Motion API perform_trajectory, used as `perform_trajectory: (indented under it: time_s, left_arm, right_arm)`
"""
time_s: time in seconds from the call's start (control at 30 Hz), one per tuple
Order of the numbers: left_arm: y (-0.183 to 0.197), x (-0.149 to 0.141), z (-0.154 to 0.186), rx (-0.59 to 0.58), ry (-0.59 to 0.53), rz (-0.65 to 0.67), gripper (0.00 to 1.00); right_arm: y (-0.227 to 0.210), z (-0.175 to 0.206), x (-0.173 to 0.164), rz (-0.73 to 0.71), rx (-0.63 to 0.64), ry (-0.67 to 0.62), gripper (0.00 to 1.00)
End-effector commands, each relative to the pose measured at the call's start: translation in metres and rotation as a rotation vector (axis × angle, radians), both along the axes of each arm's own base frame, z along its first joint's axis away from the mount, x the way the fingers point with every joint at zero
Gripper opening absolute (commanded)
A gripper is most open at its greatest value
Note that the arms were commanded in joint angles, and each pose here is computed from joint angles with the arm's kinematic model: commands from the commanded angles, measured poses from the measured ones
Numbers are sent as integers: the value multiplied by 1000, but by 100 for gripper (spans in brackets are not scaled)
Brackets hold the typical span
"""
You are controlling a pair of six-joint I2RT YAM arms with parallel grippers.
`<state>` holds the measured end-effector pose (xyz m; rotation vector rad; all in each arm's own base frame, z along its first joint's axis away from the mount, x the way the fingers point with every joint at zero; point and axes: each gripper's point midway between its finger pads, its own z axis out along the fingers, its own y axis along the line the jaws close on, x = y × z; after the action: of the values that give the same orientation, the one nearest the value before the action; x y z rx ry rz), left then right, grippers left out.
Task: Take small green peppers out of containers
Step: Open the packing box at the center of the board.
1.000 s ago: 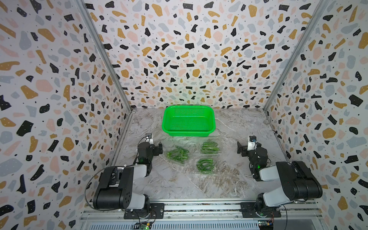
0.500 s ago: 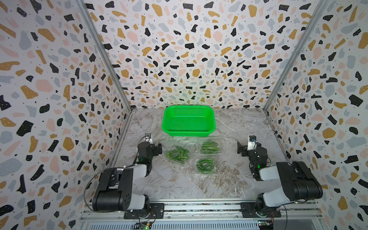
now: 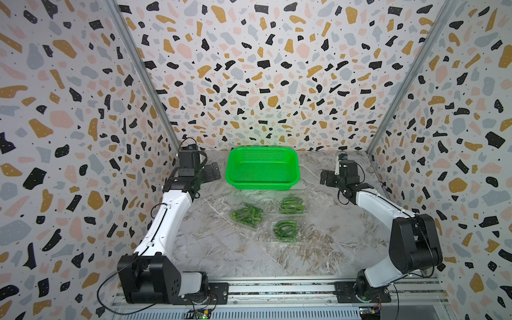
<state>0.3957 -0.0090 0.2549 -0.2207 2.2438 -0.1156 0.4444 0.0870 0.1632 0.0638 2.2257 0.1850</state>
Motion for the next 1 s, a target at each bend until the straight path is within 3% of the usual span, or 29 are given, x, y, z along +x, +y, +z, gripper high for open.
perform_trajectory:
  time_s: [0.0, 0.13, 0.33, 0.4, 0.63, 0.97]
  left_arm:
    - [-40, -60, -26, -165, 254, -88, 98]
    - [-80, -99, -28, -221, 313, -239, 96]
    - [-128, -148, -32, -213, 377, -459, 92]
    - [-142, -154, -34, -210, 375, -525, 99]
    - [-189, -146, -53, -146, 405, -692, 99]
    - [-242, -125, -71, -75, 394, -839, 99]
  right_arm:
    - [39, 0, -56, 130, 149, 204, 100]
    - [80, 6, -107, 278, 288, 292, 97]
    - [107, -5, -193, 345, 461, 430, 90]
    - [109, -8, -214, 332, 507, 442, 88]
    - [105, -39, -253, 228, 581, 519, 85]
    - [111, -60, -287, 204, 566, 586, 79]
